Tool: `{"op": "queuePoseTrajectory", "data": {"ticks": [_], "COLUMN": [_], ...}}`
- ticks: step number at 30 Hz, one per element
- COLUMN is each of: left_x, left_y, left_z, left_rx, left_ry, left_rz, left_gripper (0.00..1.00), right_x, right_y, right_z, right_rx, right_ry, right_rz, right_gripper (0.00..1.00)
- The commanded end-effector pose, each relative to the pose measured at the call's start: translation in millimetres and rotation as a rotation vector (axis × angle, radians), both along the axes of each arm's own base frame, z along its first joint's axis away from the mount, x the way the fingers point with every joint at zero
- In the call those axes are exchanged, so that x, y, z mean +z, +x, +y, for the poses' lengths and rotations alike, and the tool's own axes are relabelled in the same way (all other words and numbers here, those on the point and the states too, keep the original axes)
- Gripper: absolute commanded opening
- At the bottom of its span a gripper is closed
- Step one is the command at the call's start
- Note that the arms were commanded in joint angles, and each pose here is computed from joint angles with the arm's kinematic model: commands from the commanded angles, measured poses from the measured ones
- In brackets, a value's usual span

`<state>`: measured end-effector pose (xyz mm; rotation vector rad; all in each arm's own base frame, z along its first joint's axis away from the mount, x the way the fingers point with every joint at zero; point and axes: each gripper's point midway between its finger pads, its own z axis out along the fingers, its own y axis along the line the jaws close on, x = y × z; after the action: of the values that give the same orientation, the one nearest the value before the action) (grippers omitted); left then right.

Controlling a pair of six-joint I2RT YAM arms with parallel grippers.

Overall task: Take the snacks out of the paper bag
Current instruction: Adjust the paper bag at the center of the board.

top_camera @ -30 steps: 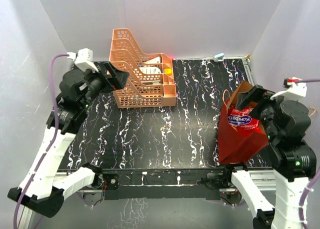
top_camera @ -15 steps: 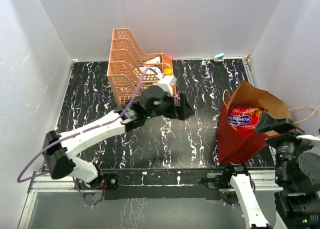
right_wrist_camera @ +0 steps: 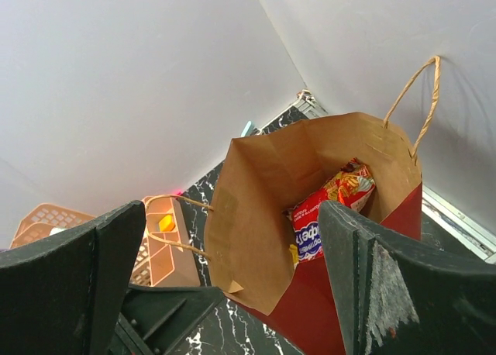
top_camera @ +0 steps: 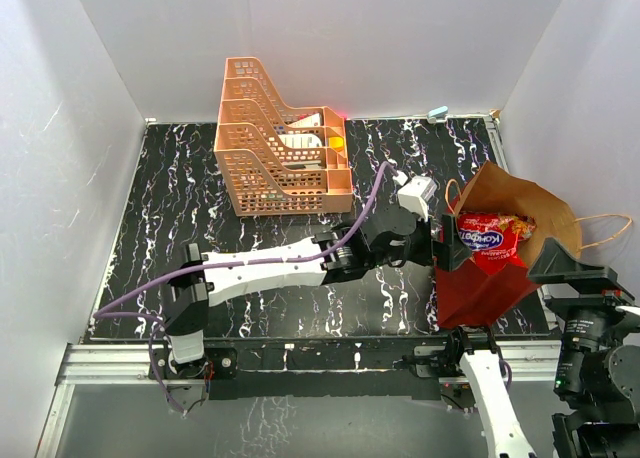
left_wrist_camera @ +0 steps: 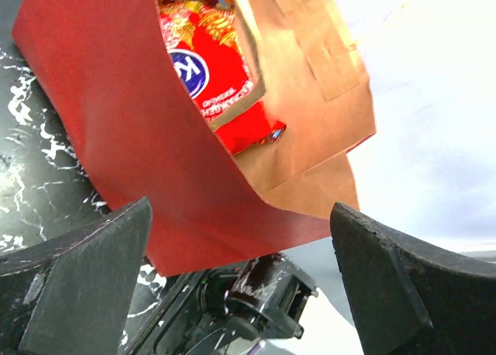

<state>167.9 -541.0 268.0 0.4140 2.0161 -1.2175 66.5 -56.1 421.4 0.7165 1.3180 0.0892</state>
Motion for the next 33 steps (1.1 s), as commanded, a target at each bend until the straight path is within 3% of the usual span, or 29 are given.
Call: {"op": "queuePoseTrajectory", "data": {"ticks": [1,8,11,18,21,25,28,33], "left_x": [63,93,90,60,59,61,64,72], "left_y": [14,40,54,79,88,95,99,104], "left_z": [-5,-3,-2,-12,-15,-13,-6,11], "left_rx": [0.090,0.229,0.277,0.298,0.279,0.274,0.285,0.302], "left_ry": [-0.186,-0.218,-0.218,-0.198,-0.233,-0.245,-0.249,-0.274], "left_rz": [-0.062,-0.122,-0.082,0.079,0.129,0.138,0.133,0.129], "left_gripper": [0.97,0.91,0.87,0.70,0.56,0.37,0.24,0.09], "right_x": [13,14,12,8,6,3,-9,-15], "right_y": [-9,9,14,9,5,5,19,31], "right_z": [0,32,43,94,103,106,94,54], "right_rx": [-0.006,0.202,0.268,0.589,0.651,0.683,0.614,0.340], "right_ry": [0.035,0.011,-0.023,-0.167,-0.237,-0.279,-0.242,-0.020], "right_rz": [-0.070,-0.013,0.024,0.095,0.107,0.108,0.159,0.136], "right_gripper": [0.98,0.98,0.98,0.98,0.98,0.98,0.98,0.98]}}
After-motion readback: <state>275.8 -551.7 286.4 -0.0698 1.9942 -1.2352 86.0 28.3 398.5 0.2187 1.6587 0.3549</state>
